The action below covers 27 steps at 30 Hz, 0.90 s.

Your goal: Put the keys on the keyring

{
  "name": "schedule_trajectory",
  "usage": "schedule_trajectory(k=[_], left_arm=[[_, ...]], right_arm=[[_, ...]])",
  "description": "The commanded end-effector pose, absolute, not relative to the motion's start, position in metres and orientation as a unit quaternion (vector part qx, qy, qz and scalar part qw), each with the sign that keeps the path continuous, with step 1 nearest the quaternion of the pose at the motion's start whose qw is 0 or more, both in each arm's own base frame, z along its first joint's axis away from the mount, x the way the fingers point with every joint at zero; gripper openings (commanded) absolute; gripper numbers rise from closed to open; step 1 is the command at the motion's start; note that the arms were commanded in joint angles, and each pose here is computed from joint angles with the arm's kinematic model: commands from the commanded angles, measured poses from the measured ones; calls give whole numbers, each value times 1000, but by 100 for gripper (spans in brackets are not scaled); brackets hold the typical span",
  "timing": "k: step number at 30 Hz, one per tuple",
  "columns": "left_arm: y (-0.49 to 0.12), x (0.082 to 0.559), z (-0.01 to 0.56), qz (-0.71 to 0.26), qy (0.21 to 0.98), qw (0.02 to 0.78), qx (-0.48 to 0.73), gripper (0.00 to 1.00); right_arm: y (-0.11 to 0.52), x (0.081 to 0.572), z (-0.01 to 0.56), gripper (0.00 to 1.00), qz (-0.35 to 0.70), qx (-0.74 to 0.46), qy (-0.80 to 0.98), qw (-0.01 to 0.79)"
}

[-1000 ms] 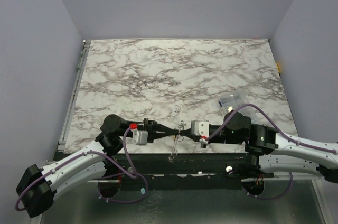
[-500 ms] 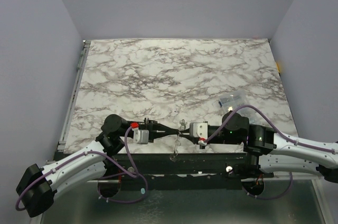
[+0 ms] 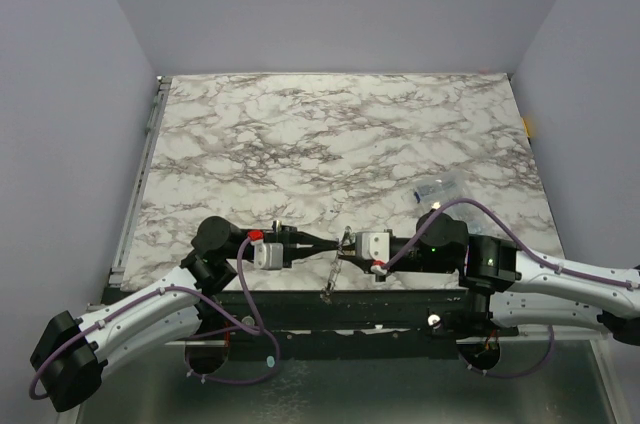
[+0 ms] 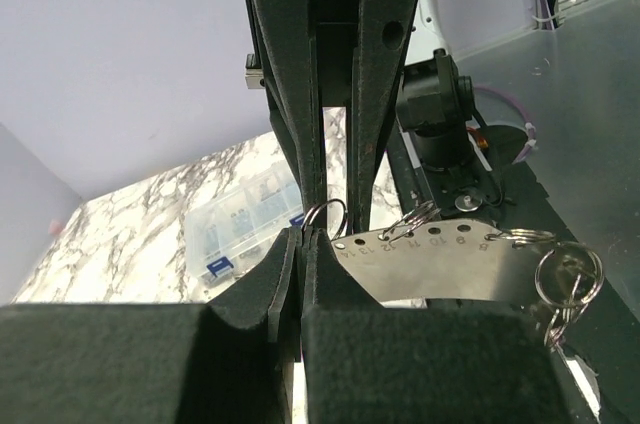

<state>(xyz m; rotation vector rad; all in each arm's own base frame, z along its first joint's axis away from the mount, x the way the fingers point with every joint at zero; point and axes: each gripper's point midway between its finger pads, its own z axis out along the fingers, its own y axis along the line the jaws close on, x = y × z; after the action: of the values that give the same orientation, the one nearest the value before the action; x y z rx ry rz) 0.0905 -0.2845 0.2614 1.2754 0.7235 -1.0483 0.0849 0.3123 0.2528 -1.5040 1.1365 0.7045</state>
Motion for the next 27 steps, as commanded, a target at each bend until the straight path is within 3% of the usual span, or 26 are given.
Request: schedule_trajectory(k=[1,5,12,15,17,20,27], left_arm=[[-284,93,266,-447,308,634,551,0],[-284,92,266,-447,307,634,551,0],[-283,89,266,-451,302,631,554,0],[-280,86,268,-453,299,634,552,26],[-277,87,273,-449,299,642,544,37],[-272,89,282,-445,301,657,529,42],[-267,88,308,-475,309,668,483,45]], right_arm=[[315,90,263,16,280,-631,478,543],[314,96,260,1,265,-630,488,542],[311,104,258,1,245,-627,490,553],[307,107,257,1,233,-627,488,561],[303,105,258,1,232,-628,479,568],[299,102,257,1,236,-629,467,575],[299,95,257,1,250,-636,451,574]])
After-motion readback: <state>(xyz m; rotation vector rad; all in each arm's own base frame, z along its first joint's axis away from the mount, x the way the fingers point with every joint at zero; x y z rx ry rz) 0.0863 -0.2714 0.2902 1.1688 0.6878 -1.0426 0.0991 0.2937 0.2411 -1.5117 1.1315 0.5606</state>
